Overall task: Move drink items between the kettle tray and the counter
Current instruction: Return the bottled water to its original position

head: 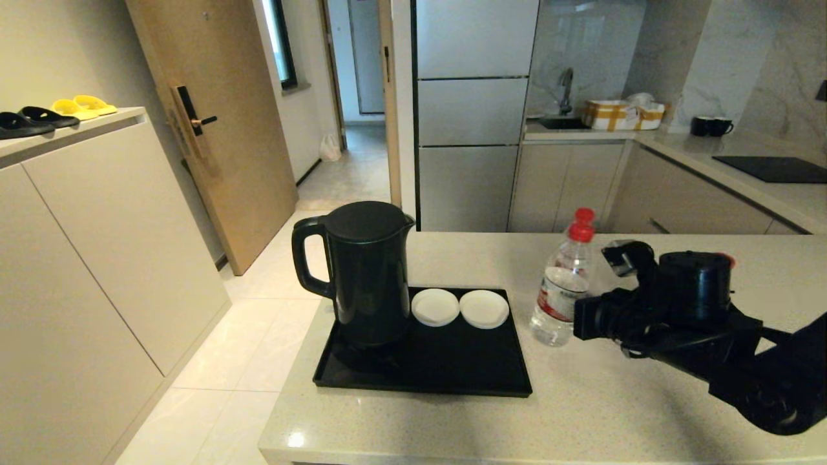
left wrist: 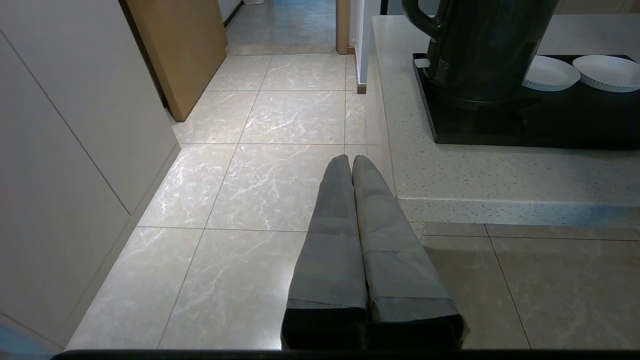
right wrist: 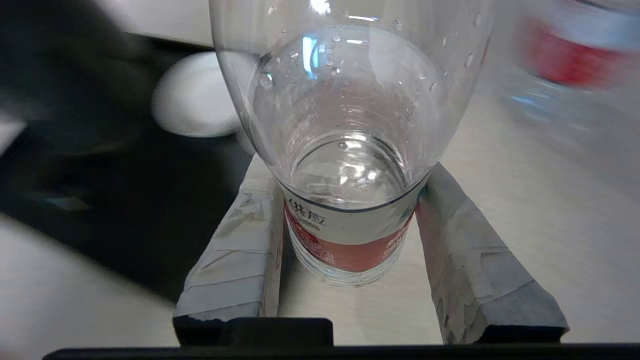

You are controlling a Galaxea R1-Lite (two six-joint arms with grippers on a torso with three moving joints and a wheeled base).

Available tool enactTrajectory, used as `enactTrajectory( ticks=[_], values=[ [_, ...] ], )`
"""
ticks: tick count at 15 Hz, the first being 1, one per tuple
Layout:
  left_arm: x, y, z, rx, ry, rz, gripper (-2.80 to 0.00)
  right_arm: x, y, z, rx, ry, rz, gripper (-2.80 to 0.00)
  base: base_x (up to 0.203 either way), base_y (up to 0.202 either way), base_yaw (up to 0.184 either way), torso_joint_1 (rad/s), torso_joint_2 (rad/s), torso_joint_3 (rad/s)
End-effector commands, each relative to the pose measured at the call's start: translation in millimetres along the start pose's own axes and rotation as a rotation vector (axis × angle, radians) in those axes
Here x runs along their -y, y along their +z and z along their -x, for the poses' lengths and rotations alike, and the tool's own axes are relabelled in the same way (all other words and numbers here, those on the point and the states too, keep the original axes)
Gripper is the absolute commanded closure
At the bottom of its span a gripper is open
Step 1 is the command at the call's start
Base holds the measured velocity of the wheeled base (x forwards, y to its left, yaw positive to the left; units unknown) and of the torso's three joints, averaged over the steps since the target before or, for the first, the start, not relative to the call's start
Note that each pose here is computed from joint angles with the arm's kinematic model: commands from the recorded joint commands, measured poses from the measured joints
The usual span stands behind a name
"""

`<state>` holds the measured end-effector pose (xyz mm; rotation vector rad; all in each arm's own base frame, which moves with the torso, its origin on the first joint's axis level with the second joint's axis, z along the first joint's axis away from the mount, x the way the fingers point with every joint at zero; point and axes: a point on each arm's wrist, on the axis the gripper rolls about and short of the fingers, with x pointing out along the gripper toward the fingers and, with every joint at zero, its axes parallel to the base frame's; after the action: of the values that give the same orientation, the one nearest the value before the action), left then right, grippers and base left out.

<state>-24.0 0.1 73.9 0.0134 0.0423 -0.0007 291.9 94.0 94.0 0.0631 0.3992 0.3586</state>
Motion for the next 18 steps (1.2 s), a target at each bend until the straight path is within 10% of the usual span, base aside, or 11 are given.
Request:
enactTrajectory(
  ticks=[1,10,18],
  values=[
    [0.0,-0.1,-0.1,-0.002,0.0,0.0,0.0,-26.8,31.1,-3.4,0.008,0.066,0.016,0.0,0.0,0.0,0.0,0.0,0.0,0.0],
    [0.0,-0.1,0.0,0.0,0.0,0.0,0.0,-42.7,27.8,-128.0,0.015,-0.051,0.127,0.0,0.0,0.0,0.0,0.0,0.0,0.0],
    [0.0,0.1,-0.1,-0.001,0.0,0.0,0.0,-57.8,27.2,-138.3,0.008,-0.022,0.12,0.0,0.0,0.0,0.0,0.0,0.0,0.0]
  ],
)
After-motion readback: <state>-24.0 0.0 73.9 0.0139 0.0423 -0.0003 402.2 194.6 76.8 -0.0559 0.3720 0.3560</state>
